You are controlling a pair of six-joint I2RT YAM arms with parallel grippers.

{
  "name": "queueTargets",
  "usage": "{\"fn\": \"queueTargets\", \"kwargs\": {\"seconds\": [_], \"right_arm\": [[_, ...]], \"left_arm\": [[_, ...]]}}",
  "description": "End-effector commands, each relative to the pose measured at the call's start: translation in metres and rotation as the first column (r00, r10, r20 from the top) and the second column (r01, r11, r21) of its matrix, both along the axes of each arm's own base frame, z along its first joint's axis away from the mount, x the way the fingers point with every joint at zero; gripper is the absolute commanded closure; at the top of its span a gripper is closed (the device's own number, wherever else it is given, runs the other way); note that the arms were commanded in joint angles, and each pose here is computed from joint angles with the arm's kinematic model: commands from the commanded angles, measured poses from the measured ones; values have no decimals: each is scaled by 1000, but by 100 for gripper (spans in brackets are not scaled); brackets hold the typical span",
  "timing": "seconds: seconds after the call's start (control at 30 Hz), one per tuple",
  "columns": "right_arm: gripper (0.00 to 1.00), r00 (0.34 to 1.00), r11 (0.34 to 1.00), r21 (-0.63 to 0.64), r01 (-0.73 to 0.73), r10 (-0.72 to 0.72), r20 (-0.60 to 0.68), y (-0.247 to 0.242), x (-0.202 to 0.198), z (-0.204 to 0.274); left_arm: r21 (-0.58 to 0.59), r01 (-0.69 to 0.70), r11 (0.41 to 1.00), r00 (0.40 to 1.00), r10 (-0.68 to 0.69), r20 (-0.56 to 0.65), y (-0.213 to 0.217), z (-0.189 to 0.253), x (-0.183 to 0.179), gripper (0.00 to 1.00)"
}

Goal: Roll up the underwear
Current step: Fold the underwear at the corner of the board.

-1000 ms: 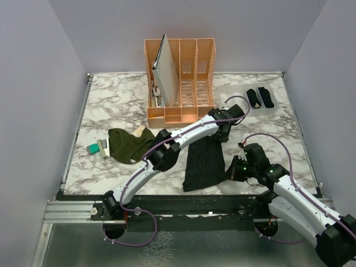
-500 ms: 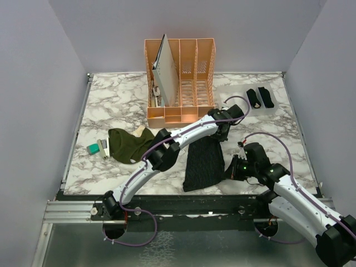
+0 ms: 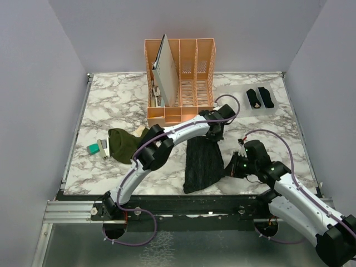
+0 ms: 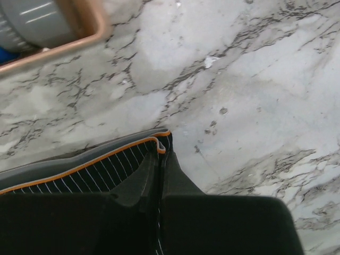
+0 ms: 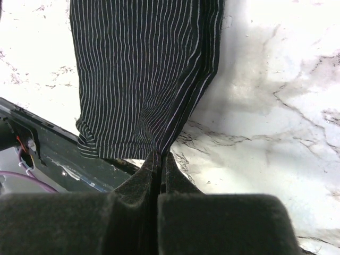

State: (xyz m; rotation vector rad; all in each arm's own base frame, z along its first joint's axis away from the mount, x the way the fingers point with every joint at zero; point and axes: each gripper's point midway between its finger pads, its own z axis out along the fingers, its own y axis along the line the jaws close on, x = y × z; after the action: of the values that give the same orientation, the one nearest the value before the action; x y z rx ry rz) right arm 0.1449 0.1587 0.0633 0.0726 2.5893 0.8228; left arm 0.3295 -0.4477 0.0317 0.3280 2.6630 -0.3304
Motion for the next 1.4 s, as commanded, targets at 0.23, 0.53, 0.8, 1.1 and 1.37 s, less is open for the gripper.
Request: {"fn": "queueTargets", "kwargs": {"seconds": [0.23, 0.53, 0.8, 1.1, 1.37], "right_arm": [[100, 1000, 999, -32, 6, -7, -14, -1, 3, 8], [100, 999, 999, -43, -32, 31, -25, 6, 3, 11], [100, 998, 991, -125, -57, 59, 11, 13, 13, 22], [100, 995, 980, -176, -94, 99, 20, 18, 13, 25], [100, 989, 958, -256, -130, 143, 32, 31, 8, 27]], "left_arm": [[-219, -83, 972, 996, 73, -56, 26, 15, 6, 100], [-395, -108, 912, 994, 94, -55, 32, 43, 8, 100], [-571, -85, 817, 996, 69, -50, 21, 75, 8, 100], [-650, -94, 754, 994, 108, -19, 38, 92, 7, 100], [-689, -89, 719, 993, 119, -4, 53, 94, 2, 100]]}}
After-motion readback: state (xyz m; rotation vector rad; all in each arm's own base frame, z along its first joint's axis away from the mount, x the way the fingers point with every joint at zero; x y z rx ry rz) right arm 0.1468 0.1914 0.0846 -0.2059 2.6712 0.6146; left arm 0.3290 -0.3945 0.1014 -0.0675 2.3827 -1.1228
